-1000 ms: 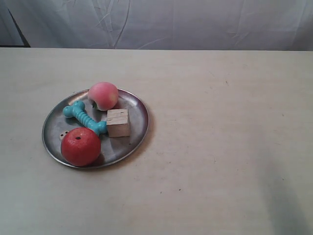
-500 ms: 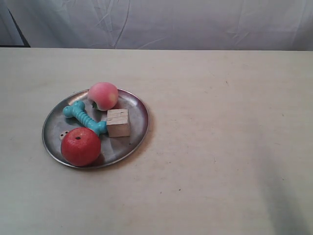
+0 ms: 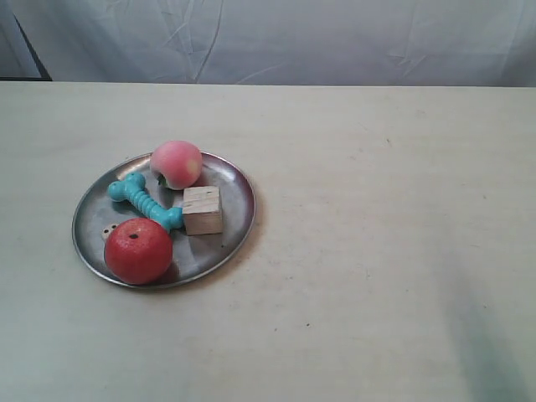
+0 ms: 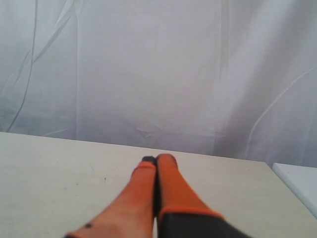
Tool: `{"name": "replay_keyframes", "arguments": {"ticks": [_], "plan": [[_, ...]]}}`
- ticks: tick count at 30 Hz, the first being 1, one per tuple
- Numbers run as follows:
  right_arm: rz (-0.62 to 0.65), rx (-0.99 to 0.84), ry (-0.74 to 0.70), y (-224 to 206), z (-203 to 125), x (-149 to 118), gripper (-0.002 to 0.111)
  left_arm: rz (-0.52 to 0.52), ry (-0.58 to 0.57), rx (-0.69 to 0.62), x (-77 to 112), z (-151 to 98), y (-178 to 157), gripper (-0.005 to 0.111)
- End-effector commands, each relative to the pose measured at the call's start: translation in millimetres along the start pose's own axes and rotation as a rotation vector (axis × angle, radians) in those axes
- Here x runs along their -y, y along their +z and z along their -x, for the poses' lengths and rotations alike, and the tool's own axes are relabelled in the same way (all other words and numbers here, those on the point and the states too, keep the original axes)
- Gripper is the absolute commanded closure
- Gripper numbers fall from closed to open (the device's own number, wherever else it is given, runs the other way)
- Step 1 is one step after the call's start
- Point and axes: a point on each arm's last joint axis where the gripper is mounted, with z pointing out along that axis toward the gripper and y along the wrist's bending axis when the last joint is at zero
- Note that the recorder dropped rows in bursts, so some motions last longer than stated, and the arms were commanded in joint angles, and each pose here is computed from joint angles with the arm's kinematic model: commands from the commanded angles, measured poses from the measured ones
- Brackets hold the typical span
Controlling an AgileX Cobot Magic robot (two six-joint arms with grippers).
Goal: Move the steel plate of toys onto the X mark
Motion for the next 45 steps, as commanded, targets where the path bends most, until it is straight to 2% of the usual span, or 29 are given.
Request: {"name": "replay_keyframes", "arguments": {"ticks": [1, 4, 7, 10, 14, 18, 28, 45], "plan": [[-0.003, -0.001, 0.003, 0, -2, 0, 0.109, 0.001, 0.004, 0.004, -0.1, -1, 0, 0.107], [-0.003, -0.001, 0.003, 0, -2, 0, 0.109, 0.031, 0.027, -0.055, -5.1, -26, 3, 0.107], [-0.003, -0.001, 0.003, 0, -2, 0, 0.109, 0.070, -0.054, -0.096, -9.7, -66, -2, 0.107], [-0.003, -0.001, 0.003, 0, -2, 0, 0.109, 0.091, -0.107, -0.071, -10.6, -89, -10, 0.107], [-0.002, -0.003, 0.003, 0, -2, 0, 0.109, 0.106, 0.005, -0.039, -10.7, -91, -18, 0.107], [-0.001, -0.005, 0.003, 0, -3, 0, 0.109, 0.113, 0.001, -0.053, -12.3, -98, -17, 0.107], [0.003, -0.011, 0.003, 0, -3, -1, 0.109, 0.130, -0.025, -0.180, -18.9, -144, -11, 0.107], [0.003, -0.012, 0.003, 0, -3, -1, 0.109, 0.129, -0.026, -0.181, -18.8, -144, -11, 0.107]]}}
